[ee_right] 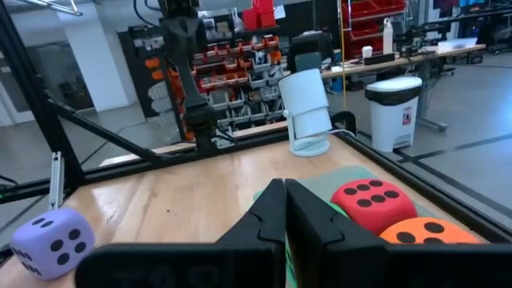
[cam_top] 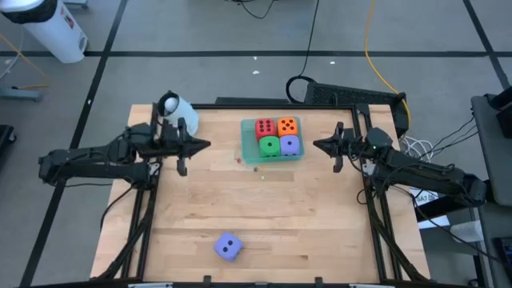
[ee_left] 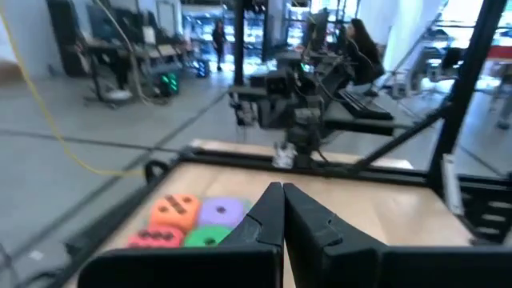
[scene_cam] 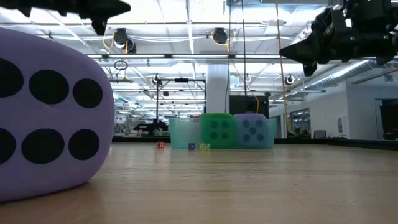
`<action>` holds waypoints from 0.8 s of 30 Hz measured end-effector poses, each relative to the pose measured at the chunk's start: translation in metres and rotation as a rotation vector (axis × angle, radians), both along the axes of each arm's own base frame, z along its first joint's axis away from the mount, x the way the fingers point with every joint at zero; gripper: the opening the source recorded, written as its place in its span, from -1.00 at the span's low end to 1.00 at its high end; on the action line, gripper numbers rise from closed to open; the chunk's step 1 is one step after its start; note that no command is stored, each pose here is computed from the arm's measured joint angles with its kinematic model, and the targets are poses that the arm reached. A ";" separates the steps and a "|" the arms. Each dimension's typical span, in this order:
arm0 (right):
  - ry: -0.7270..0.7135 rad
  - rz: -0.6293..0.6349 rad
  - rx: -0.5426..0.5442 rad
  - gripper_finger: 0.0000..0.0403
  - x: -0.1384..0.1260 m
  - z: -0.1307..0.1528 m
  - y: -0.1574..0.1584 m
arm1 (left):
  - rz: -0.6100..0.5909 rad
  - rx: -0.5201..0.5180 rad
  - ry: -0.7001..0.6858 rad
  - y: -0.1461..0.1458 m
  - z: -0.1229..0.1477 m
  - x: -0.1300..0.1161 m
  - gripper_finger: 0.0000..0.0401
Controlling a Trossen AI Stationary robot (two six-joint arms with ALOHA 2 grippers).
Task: Pick & Place Dice
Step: Put the big purple dice into the bin
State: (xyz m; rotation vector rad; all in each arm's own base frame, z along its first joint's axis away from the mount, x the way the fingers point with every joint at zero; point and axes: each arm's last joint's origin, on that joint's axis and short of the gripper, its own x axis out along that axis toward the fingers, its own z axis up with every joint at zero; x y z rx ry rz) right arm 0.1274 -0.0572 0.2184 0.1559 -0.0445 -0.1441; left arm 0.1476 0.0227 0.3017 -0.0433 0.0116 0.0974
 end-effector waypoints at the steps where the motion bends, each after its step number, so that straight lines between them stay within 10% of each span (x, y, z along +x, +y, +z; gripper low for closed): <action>1: 0.000 0.001 -0.003 -1.00 0.000 0.000 0.000 | -0.010 -0.006 0.009 0.001 -0.006 0.000 -0.99; 24: 0.025 0.102 -0.072 -1.00 0.000 -0.002 0.003 | 0.145 -0.059 0.014 0.013 -0.042 0.005 -0.98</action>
